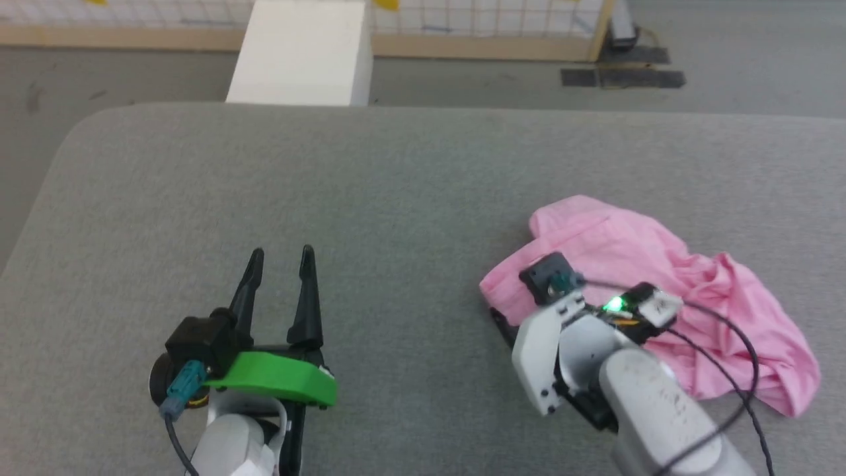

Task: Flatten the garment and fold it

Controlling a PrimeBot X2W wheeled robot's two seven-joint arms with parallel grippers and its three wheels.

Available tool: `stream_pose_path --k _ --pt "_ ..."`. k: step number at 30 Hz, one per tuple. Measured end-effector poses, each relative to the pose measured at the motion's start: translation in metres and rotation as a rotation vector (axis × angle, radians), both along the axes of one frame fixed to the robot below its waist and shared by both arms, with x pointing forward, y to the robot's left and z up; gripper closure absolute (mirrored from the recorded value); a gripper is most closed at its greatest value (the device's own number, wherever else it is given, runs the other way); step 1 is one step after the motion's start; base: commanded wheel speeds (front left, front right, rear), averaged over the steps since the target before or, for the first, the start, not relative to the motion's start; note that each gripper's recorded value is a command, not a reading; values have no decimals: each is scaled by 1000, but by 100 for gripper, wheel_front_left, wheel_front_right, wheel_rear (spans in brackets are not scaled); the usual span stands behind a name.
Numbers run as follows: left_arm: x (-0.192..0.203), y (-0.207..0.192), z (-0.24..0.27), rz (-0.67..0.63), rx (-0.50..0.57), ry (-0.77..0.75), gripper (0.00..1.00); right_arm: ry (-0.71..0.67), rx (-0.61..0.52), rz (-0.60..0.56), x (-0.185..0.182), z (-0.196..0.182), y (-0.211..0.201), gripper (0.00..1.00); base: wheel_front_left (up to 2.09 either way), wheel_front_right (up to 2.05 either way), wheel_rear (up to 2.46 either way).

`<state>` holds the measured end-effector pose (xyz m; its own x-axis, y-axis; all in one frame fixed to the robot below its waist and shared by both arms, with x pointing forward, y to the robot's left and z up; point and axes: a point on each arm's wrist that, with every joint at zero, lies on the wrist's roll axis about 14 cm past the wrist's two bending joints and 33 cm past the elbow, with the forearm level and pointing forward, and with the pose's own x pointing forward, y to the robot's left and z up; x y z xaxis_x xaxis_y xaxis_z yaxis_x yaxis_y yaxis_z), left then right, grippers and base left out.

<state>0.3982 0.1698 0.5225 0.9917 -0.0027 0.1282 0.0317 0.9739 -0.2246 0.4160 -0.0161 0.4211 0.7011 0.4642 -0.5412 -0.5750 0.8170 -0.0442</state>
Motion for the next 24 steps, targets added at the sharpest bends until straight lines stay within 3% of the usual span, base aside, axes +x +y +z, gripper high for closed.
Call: stream_pose_path --k 6,9,13,17,24 --pt "1 14 -16 46 -1 48 0 217 -134 21 6 -44 0 0 0 0 0" --pt "2 20 -20 63 3 60 0 273 -177 43 10 -50 6 100 0 0 0" --pt "1 25 -25 84 6 76 0 249 -119 66 14 -43 20 100 0 0 0" --pt "1 25 -21 83 5 65 0 137 0 102 18 -14 40 100 0 0 0" --pt "-2 21 -2 72 4 10 0 -291 305 206 37 136 85 100 0 0 0"
